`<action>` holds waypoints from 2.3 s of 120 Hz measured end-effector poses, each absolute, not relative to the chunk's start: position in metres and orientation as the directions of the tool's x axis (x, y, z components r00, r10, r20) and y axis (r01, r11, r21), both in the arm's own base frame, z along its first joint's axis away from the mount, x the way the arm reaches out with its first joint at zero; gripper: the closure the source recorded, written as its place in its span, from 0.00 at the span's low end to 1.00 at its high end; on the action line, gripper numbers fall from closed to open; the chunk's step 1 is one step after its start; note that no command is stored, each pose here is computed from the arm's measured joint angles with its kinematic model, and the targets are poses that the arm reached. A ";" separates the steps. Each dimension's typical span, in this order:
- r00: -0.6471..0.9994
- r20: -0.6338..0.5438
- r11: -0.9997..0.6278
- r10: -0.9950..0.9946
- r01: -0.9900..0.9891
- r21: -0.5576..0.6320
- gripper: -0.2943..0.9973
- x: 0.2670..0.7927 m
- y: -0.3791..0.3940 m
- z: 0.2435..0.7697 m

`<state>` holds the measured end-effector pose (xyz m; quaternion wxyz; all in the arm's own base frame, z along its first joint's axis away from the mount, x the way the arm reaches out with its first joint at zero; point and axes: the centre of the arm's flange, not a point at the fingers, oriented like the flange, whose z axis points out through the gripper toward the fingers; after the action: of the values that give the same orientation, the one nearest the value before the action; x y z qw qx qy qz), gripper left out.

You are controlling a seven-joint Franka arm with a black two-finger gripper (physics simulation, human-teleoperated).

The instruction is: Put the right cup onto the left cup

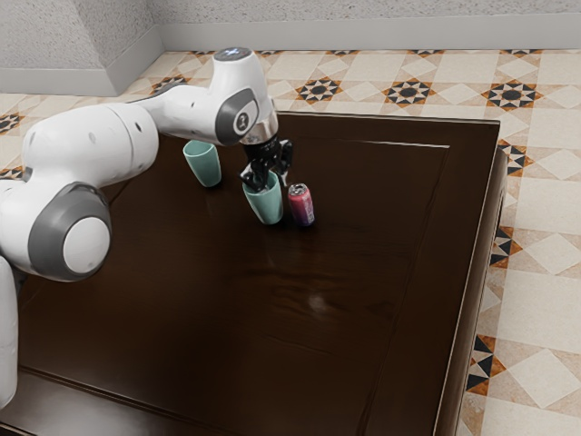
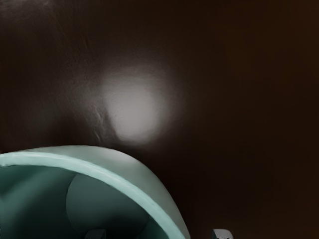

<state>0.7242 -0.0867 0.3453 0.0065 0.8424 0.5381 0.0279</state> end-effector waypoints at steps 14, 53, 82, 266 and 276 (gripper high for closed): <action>0.352 0.036 -0.353 0.935 0.934 0.044 0.72 0.724 -0.084 0.346; 0.244 0.064 -0.246 0.968 0.969 0.030 0.81 0.721 -0.071 0.374; 0.236 0.121 -0.237 0.964 0.971 -0.002 0.81 0.732 -0.018 0.429; 0.555 0.280 -0.585 0.783 0.810 0.032 0.64 0.800 0.088 0.428; 0.559 0.276 -0.588 0.782 0.808 0.031 0.51 0.800 0.088 0.427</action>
<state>0.7996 0.0879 0.4274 -0.0495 0.8814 0.4509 0.1314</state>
